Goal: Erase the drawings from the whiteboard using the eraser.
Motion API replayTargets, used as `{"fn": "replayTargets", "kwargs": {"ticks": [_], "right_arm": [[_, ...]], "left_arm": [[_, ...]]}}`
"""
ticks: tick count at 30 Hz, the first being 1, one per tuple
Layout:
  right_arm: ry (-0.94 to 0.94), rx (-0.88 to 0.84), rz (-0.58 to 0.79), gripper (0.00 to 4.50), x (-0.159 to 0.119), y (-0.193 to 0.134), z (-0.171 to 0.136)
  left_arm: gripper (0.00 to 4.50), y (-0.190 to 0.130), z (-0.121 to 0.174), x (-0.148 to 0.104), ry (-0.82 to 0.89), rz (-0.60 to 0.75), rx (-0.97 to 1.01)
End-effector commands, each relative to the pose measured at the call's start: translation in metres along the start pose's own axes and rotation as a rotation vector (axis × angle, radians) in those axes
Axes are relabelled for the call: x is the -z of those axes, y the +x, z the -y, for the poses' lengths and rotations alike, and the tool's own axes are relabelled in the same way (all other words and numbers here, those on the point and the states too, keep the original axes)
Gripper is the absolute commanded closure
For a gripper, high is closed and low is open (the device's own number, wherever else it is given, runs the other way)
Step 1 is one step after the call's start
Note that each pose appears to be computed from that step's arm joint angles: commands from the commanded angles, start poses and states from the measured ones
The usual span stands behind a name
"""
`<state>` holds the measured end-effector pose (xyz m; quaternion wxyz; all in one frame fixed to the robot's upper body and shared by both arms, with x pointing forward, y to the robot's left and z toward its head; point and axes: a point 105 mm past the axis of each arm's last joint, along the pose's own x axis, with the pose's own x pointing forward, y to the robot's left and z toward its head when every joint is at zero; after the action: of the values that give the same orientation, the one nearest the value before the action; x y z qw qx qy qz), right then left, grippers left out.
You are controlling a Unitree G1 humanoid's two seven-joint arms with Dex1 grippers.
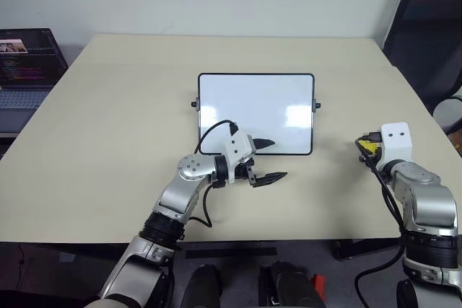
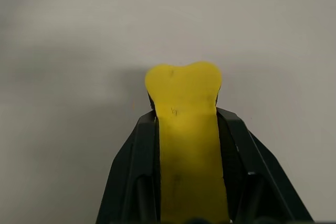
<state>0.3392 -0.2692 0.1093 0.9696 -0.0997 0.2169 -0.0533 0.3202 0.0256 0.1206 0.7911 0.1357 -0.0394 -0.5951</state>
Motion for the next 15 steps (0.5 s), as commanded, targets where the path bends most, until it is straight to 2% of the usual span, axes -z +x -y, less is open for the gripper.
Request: {"fn": "replayTargets", "kwargs": {"ticks": [1,15], "right_arm": [[0.000,-0.005,0.033,3.42,-0.0111,-0.0027,0.0014],[0.020,0.002,0.006,3.42,-0.0074,-0.0004,0.0018]], "left_arm": [[0.00,0.0005,0.0021,-0.0088,0.038,0.025,0.019],[0.00,0.0021,0.0063,-0.0098,0.040,0.030,0.047]]}}
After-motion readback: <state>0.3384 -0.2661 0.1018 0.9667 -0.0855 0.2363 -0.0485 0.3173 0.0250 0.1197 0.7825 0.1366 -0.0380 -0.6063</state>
